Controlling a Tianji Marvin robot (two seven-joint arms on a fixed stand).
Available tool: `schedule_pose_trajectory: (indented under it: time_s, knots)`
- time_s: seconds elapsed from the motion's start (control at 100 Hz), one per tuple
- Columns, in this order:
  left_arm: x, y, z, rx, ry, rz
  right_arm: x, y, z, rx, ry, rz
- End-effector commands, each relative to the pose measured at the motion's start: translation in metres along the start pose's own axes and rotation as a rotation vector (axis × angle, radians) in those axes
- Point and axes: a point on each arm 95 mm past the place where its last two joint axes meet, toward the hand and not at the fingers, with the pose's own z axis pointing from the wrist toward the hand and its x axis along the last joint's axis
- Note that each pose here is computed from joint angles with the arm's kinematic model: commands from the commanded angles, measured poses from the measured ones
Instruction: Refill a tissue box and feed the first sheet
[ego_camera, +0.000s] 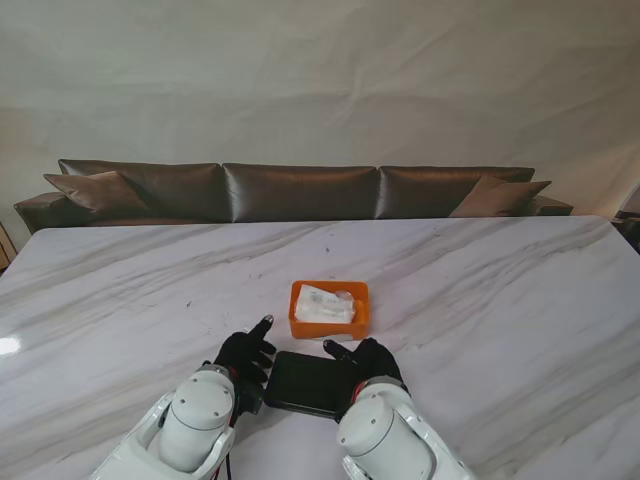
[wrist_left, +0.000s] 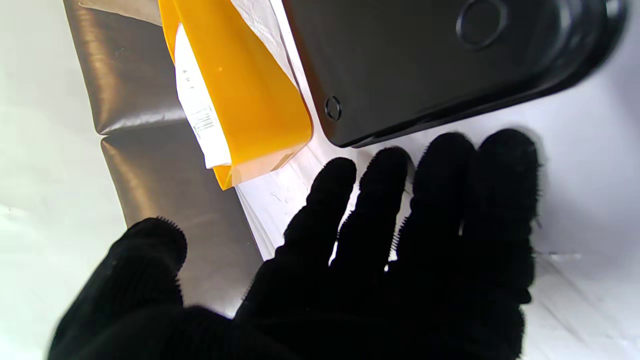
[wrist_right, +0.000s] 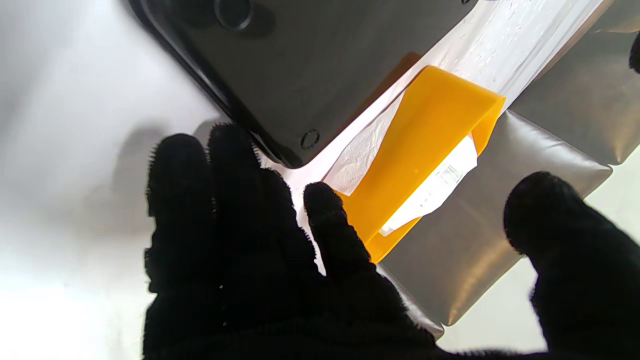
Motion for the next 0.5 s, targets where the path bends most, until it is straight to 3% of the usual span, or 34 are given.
schedule_pose_trajectory:
  time_s: [0.0,0.21,0.49]
  knots:
    - [-0.025,0.007,-0.001,-0.010,-0.060,-0.002,-0.002,0.001,-0.001,0.001,-0.017,0.002]
    - [-0.028,0.005,-0.003,0.010,-0.062,-0.036,-0.014,0.006,-0.008,-0.025,-0.056,-0.001]
    - [-0.031,0.009,-0.011,0.002,-0.092,-0.059,-0.026,0.001,-0.017,0.000,-0.075,0.017]
